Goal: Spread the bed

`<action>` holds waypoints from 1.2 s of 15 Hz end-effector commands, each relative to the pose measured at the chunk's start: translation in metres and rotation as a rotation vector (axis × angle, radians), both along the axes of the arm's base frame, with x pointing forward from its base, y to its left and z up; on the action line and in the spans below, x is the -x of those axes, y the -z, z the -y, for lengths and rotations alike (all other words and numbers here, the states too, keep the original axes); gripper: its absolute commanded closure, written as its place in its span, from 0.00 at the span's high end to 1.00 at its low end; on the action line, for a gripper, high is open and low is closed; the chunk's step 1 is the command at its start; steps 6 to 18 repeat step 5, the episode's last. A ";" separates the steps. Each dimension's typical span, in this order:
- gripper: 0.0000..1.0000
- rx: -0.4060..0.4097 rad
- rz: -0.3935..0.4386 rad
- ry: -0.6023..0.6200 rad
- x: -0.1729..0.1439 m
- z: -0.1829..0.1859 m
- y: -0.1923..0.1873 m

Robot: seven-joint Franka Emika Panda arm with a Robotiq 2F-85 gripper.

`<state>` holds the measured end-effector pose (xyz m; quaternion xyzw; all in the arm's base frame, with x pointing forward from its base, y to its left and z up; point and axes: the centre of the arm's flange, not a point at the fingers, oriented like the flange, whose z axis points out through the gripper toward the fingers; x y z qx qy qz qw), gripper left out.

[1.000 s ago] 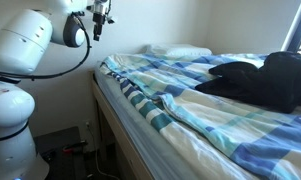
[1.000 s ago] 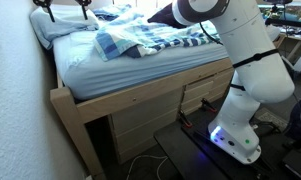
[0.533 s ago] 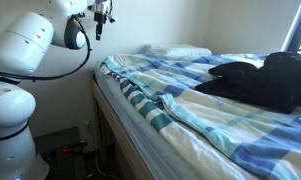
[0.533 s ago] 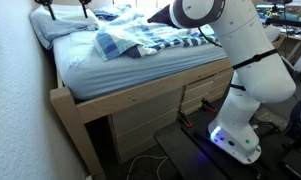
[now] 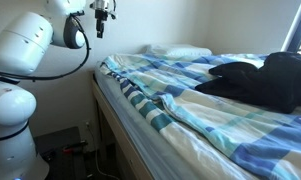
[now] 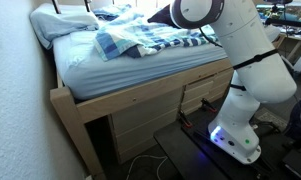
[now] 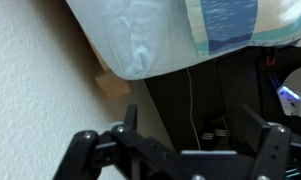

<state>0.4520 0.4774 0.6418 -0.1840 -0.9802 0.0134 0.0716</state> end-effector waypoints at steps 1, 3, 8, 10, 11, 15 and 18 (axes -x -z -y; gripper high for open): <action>1.00 0.038 0.003 0.077 -0.002 0.001 -0.022; 1.00 0.009 0.005 0.057 0.000 0.004 -0.004; 1.00 0.010 0.008 0.077 0.001 0.006 -0.008; 1.00 0.010 0.008 0.077 0.001 0.006 -0.008; 1.00 0.010 0.008 0.077 0.001 0.006 -0.008; 1.00 0.010 0.008 0.077 0.001 0.006 -0.008; 1.00 0.010 0.008 0.077 0.001 0.006 -0.008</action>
